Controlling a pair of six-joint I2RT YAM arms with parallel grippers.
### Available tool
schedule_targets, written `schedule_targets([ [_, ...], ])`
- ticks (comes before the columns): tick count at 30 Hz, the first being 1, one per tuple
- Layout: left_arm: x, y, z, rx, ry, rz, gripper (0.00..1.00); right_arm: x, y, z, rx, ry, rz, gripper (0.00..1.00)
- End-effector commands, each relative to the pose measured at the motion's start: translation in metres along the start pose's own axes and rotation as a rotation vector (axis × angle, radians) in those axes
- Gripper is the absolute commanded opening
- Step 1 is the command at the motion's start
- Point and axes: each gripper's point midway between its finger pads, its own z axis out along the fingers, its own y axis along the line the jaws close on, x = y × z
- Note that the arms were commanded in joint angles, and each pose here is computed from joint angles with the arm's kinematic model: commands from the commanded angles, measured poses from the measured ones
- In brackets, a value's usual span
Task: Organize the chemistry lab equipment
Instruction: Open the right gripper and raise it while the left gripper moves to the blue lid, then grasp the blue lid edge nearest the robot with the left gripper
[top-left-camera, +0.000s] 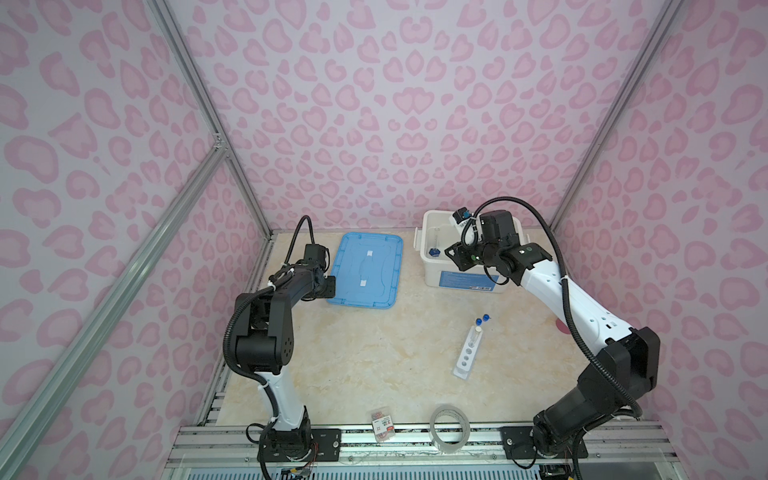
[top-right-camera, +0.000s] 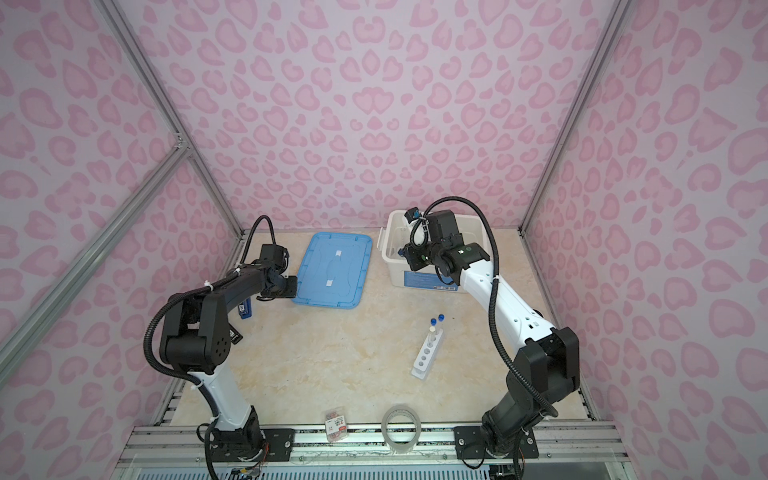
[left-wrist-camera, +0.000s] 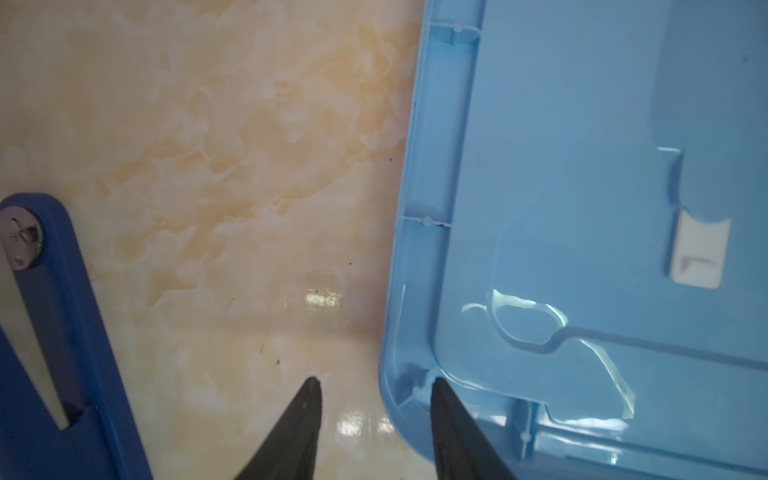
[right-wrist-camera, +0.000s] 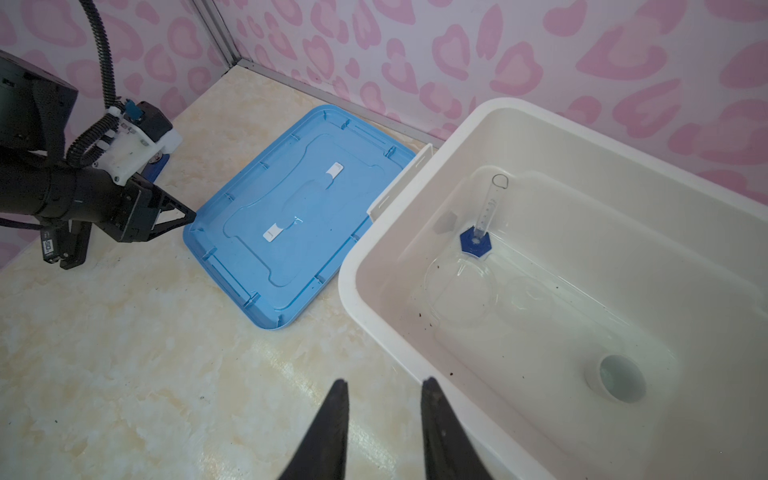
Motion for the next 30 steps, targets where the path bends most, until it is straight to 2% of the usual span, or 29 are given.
schedule_targets([
  [1,0.0,0.003,0.005,-0.02,0.026,0.023,0.45,-0.003,0.004,0.005,-0.015,-0.018,0.001,0.3],
  [6,0.001,0.003,0.015,-0.024,0.055,0.031,0.43,-0.005,0.006,0.006,-0.02,-0.023,-0.003,0.29],
  [8,0.005,0.002,0.02,-0.021,0.071,0.034,0.42,0.009,0.005,0.012,-0.018,0.005,0.001,0.29],
  [9,-0.005,0.002,0.017,-0.02,0.051,0.034,0.41,0.009,0.004,0.012,-0.015,0.005,0.001,0.29],
  [17,-0.004,-0.001,0.024,-0.022,0.072,0.043,0.37,0.011,0.003,0.018,-0.015,0.015,-0.001,0.28],
  [19,-0.004,-0.003,0.025,-0.024,0.078,0.048,0.32,0.012,0.003,0.019,-0.014,0.016,-0.002,0.28],
  [30,0.001,-0.006,0.038,-0.034,0.113,0.067,0.22,0.016,0.001,0.022,-0.012,0.023,0.001,0.27],
])
